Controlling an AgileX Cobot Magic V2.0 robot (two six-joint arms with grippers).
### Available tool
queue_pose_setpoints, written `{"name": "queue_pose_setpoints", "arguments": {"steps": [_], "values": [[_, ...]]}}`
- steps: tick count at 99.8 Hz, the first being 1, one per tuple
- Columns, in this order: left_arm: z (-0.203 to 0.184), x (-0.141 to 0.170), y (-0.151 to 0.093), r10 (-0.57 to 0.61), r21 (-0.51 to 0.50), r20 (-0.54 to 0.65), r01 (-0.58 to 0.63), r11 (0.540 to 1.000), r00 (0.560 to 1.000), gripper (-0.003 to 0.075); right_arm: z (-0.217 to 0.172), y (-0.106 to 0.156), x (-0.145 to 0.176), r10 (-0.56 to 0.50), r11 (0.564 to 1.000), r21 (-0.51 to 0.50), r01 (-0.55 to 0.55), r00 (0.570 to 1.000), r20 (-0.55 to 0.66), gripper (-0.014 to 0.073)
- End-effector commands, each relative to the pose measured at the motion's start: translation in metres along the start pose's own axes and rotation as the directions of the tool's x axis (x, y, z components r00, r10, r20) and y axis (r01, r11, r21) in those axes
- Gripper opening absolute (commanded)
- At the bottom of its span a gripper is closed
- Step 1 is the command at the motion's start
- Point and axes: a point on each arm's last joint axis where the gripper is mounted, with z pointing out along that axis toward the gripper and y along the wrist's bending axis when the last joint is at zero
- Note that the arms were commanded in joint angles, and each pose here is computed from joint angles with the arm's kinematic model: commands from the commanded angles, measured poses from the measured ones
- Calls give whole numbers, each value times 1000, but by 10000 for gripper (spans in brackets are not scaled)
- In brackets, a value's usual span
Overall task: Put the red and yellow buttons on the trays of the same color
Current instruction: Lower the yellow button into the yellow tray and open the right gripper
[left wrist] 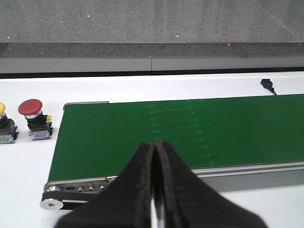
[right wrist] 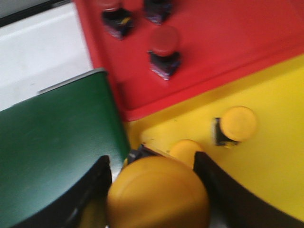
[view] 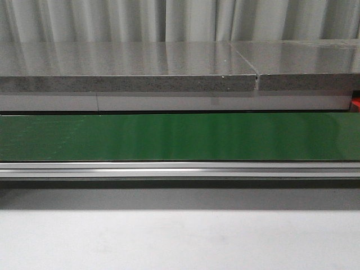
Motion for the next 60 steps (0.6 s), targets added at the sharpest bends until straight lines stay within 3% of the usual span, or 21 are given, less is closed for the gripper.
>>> {"name": "queue_pose_setpoints", "arguments": {"steps": [1,21,60], "values": [[-3,-13,-2,-4,19,85,2,1000,996,-19,-13,-16,-10,85,994,62,-93,988,126,130],[-3,-13,-2,-4,19,85,2,1000,996,-19,-8,-38,-4,177,974,113,-199,968,179,130],[-3,-13,-2,-4,19,85,2,1000,996,-19,19,-51,39,225,957,159,-242,967,118,130]]}}
